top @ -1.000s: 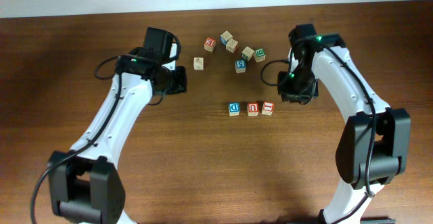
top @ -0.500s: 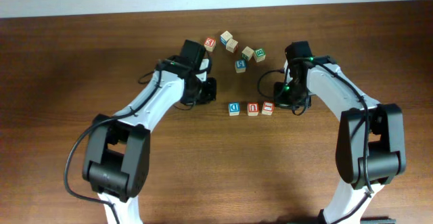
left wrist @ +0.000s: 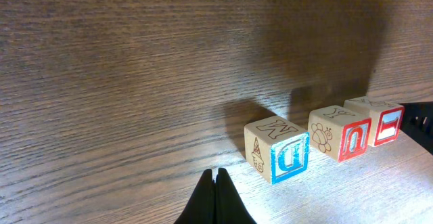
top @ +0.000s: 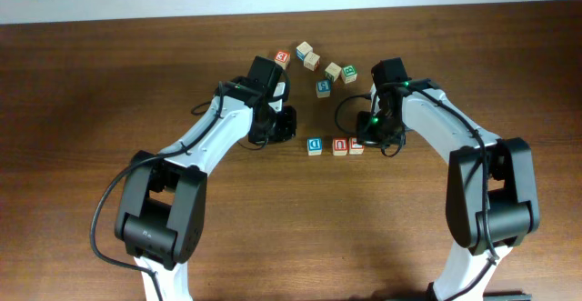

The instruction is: Rotate 3 blocks

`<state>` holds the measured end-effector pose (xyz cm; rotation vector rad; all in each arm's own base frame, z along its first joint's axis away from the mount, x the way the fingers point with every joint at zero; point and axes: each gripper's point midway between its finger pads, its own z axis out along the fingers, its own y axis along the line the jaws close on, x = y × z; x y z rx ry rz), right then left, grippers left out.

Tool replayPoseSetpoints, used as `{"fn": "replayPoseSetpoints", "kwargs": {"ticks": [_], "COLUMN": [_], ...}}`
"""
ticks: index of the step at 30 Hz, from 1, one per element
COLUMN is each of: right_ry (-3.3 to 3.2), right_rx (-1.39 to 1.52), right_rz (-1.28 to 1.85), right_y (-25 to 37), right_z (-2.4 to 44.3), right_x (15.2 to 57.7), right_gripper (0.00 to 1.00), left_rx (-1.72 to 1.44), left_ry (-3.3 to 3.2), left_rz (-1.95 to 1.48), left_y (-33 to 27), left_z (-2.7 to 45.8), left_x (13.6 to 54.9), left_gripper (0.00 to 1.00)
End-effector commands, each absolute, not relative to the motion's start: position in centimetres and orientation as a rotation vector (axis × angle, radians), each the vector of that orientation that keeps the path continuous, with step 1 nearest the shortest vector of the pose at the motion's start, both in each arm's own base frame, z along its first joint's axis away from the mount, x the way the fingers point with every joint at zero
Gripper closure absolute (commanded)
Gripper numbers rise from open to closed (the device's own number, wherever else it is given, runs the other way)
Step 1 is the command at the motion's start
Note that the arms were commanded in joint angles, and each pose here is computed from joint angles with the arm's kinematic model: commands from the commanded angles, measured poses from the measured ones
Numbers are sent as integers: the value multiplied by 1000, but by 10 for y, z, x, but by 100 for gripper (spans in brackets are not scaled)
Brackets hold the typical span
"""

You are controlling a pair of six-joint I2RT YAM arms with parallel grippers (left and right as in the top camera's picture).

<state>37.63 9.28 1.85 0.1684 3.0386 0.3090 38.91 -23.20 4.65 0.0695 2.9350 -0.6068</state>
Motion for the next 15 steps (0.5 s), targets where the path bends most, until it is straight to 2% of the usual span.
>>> {"fn": "replayPoseSetpoints", "kwargs": {"ticks": [1, 15], "right_ry": [3063, 3065], "right_rx": [187, 118], "right_rz": [330, 446], "right_y": [96, 123], "right_z": [10, 13], "right_x": [372, 367], "right_gripper": [95, 95], "left_rx": [62, 108], "left_ry": [2933, 2920], "left_rz": [-633, -622], "left_y": [-237, -249], "left_z": [48, 48], "left_x": [391, 387], "left_gripper": [100, 100]}}
